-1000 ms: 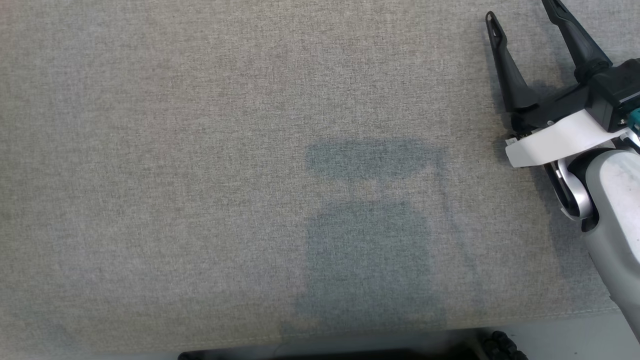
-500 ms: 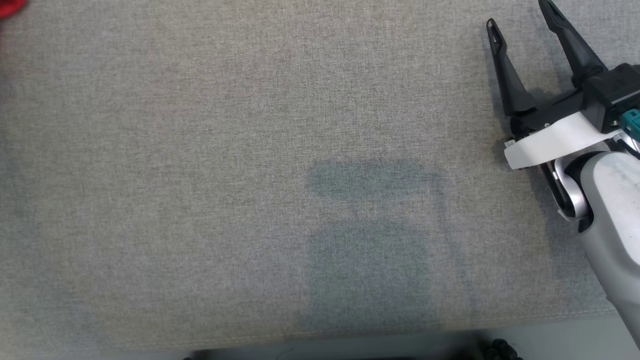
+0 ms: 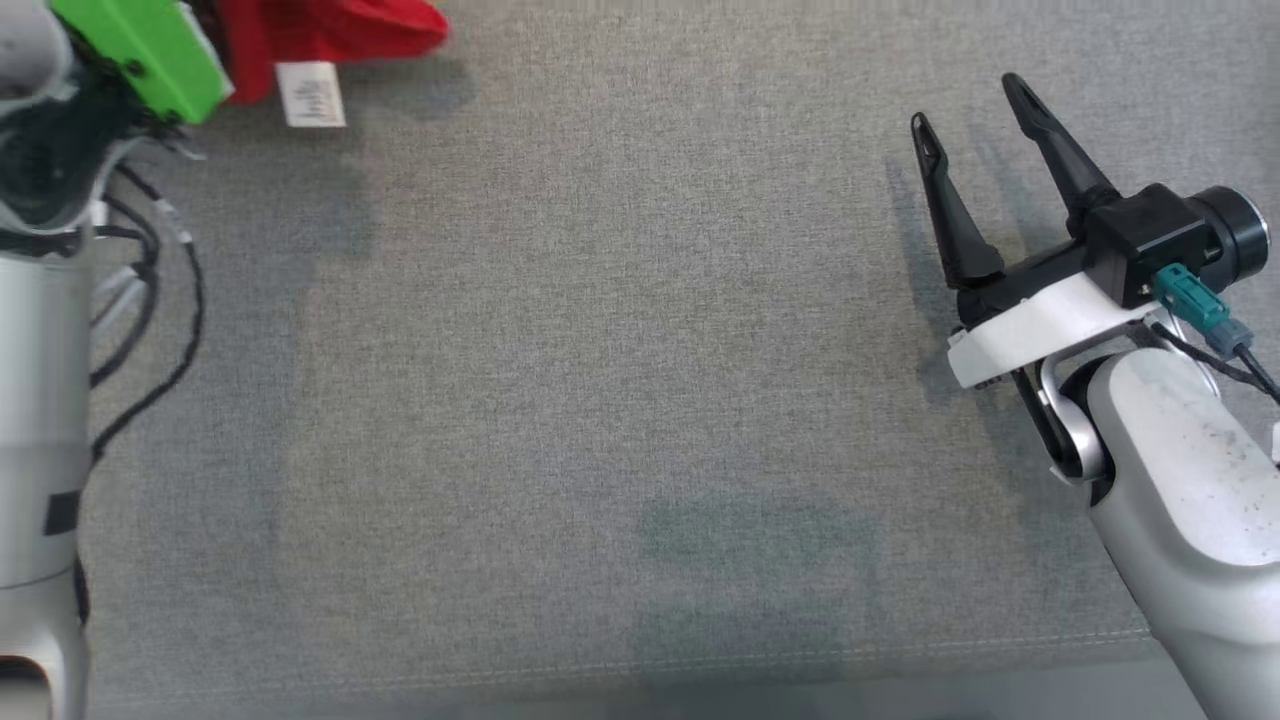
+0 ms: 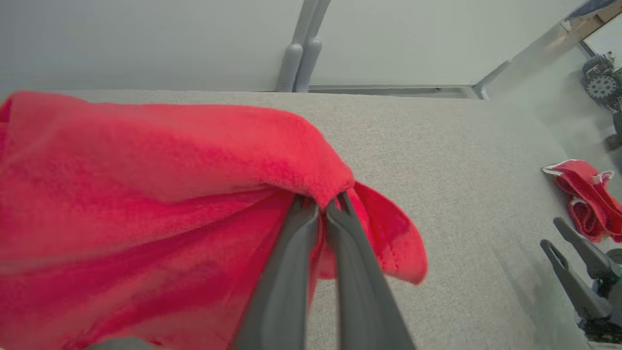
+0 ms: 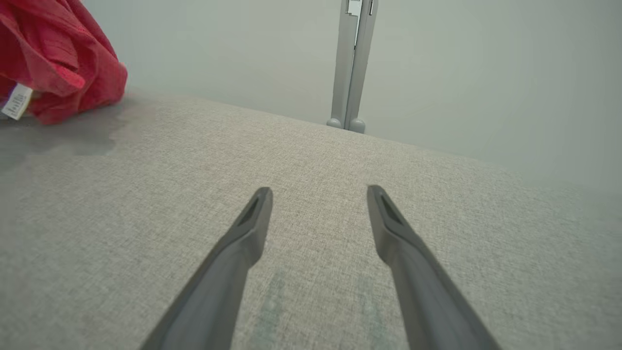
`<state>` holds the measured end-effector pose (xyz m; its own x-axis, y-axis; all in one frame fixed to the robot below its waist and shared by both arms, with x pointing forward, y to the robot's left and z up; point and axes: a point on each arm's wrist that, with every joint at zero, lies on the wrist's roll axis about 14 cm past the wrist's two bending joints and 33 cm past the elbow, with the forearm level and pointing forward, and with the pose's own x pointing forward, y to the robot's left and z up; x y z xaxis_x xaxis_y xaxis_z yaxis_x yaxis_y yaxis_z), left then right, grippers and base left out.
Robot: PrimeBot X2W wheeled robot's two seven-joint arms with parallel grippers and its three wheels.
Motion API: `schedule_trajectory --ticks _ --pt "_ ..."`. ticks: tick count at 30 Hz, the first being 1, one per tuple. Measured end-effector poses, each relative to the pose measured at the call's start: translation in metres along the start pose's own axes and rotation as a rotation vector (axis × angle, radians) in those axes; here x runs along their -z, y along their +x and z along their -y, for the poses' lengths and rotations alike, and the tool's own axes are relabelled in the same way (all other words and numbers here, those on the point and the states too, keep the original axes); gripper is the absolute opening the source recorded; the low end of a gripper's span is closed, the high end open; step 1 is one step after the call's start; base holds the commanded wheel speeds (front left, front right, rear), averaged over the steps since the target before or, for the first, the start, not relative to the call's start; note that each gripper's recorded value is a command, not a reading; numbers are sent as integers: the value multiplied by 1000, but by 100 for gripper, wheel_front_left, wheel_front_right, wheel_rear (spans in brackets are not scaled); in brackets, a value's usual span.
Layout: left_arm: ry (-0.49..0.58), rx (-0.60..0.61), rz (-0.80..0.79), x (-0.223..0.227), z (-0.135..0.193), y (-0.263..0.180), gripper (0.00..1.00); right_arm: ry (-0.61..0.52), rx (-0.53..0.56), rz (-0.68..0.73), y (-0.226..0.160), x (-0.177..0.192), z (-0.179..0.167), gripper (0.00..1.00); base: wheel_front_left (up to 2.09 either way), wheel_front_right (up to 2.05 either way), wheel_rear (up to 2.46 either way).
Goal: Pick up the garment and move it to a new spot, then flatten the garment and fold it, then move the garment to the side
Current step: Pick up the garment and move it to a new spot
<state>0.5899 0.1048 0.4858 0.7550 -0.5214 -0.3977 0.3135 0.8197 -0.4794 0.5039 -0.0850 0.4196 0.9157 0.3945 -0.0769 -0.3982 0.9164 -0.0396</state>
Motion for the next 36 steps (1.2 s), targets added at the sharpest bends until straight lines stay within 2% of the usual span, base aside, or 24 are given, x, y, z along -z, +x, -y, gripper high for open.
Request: schedule_trajectory --ticks 3,4,12,15,17,22,30,36 --pt "35 112 -33 12 47 1 0 21 19 8 -8 -9 -1 100 0 0 0" --pt "35 112 -33 12 47 1 0 21 19 8 -8 -9 -1 100 0 0 0" --pt "39 413 -292 121 180 -6 0 37 110 28 -39 -29 11 100 0 0 0" --pt "53 551 -354 148 238 -17 0 26 172 32 -56 -35 26 100 0 0 0" --pt "91 613 -380 158 262 -24 0 22 219 31 -69 -37 37 100 0 0 0" --pt "153 644 -439 180 274 -31 0 15 307 25 -102 -41 55 100 0 0 0" --pt "121 651 -478 206 295 -33 0 10 403 27 -145 -49 69 100 0 0 0" --pt "166 738 -459 212 330 -44 0 -10 467 53 -170 -62 82 100 0 0 0"
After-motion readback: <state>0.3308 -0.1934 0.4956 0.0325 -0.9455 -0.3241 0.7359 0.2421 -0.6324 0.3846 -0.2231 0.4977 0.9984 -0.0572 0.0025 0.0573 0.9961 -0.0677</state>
